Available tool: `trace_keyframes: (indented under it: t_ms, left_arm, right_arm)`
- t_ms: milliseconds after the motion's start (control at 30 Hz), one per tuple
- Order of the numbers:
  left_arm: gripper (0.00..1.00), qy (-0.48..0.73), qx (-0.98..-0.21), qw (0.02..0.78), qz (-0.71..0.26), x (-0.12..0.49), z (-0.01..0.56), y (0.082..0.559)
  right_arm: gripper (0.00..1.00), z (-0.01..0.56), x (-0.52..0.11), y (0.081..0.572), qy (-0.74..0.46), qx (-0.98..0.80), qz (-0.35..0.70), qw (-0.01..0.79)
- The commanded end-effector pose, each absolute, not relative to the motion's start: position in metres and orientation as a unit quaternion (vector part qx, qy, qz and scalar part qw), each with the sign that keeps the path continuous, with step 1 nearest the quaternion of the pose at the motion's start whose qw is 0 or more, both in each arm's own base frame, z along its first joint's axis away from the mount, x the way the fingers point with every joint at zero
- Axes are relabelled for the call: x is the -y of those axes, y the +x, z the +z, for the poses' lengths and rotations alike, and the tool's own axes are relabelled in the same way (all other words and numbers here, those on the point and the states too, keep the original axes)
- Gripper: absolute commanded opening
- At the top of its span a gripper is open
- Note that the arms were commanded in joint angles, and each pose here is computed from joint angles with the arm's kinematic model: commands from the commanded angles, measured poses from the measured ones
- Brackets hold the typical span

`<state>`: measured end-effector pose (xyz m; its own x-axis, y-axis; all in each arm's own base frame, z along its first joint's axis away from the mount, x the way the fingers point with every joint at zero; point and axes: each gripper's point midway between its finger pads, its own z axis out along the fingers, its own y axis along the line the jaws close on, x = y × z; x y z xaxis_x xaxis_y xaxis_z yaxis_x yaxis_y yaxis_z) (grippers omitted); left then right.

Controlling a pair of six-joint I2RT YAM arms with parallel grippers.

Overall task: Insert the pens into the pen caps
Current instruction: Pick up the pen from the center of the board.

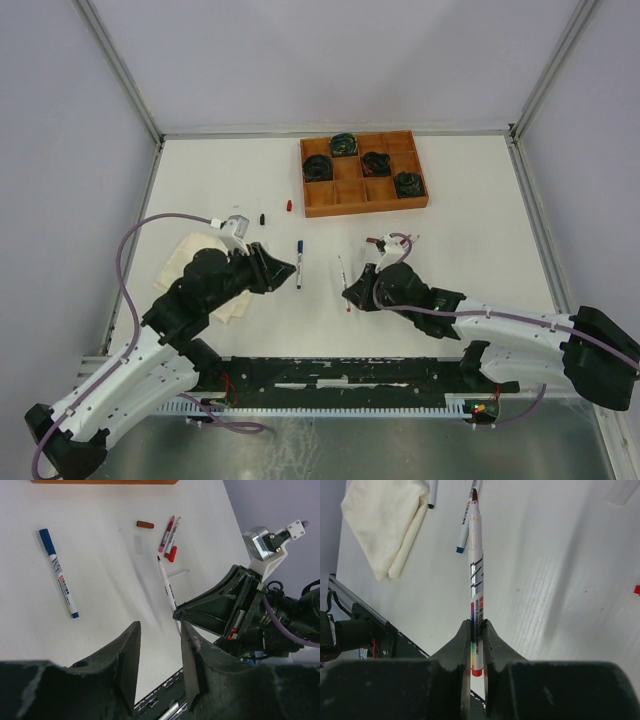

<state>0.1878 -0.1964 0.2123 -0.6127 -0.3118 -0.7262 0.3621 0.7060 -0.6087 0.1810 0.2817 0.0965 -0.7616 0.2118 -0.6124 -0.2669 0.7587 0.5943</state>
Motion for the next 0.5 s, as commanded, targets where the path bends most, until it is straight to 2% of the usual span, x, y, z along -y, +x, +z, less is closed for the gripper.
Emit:
trace_keyframes:
  t_ms: [0, 167, 467]
  left_arm:
    - [0.45, 0.0, -0.782, 0.444, -0.437, 0.21, 0.234, 0.19]
    - [0.56, 0.005, -0.775, 0.443, -0.451, 0.217, 0.239, 0.192]
    - [0.59, 0.016, -0.778, 0.424, -0.463, 0.228, 0.236, 0.192]
  right_arm:
    - [0.1, 0.139, -0.303, 0.19, 0.029, -0.82, 0.406, 0.402]
    - [0.08, 0.162, -0.32, 0.182, 0.042, -0.802, 0.422, 0.421]
    - [0.08, 0.208, -0.354, 0.175, 0.045, -0.751, 0.488, 0.442]
